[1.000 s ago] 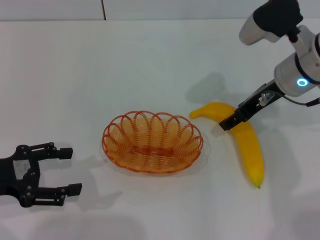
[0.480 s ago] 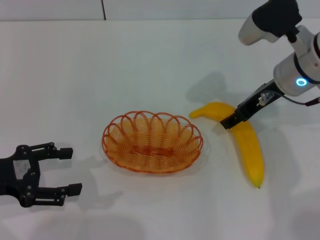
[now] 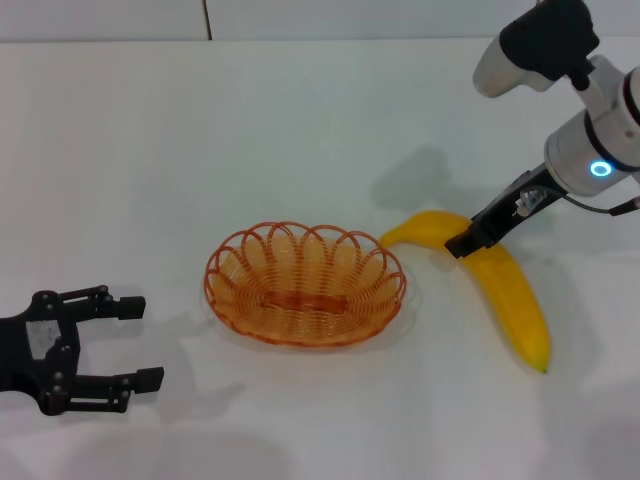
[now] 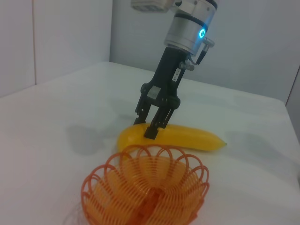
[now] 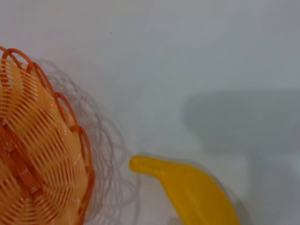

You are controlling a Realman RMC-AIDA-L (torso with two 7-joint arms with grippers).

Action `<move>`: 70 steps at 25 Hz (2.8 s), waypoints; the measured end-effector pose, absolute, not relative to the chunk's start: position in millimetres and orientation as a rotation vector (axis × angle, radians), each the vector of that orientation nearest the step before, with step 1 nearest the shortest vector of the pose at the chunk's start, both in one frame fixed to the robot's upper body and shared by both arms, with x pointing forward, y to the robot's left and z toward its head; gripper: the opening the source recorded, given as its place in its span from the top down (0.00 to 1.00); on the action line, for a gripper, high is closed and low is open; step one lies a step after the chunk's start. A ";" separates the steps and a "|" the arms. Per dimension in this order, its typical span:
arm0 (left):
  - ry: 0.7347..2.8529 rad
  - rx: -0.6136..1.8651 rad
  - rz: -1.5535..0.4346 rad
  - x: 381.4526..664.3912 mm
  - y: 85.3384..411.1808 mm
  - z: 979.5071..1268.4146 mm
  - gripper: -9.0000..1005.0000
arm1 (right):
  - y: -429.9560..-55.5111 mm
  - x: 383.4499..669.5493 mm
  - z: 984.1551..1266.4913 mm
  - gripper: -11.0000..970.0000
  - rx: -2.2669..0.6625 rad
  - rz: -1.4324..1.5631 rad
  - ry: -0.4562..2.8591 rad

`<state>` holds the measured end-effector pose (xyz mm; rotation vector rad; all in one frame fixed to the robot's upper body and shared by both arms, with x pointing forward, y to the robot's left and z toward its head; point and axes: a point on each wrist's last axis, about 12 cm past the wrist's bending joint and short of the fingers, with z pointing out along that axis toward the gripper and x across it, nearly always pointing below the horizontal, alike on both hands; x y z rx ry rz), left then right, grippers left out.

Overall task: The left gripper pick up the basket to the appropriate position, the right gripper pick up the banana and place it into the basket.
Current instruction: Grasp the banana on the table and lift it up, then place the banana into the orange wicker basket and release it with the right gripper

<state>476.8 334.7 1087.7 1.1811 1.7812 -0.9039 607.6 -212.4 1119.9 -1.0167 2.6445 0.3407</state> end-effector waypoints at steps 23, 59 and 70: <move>1.807 1.146 -0.889 470.5 342.9 1085.4 0.12 | -212.1 606.1 1185.3 0.45 -1.045 0.256 2.502; 1.783 1.153 -0.876 477.8 340.8 1089.8 0.12 | -58.8 564.4 1189.0 0.39 -1.700 0.492 2.112; 1.785 1.153 -0.875 477.7 340.6 1089.2 0.13 | -59.5 568.0 1181.9 0.37 -1.780 0.466 1.977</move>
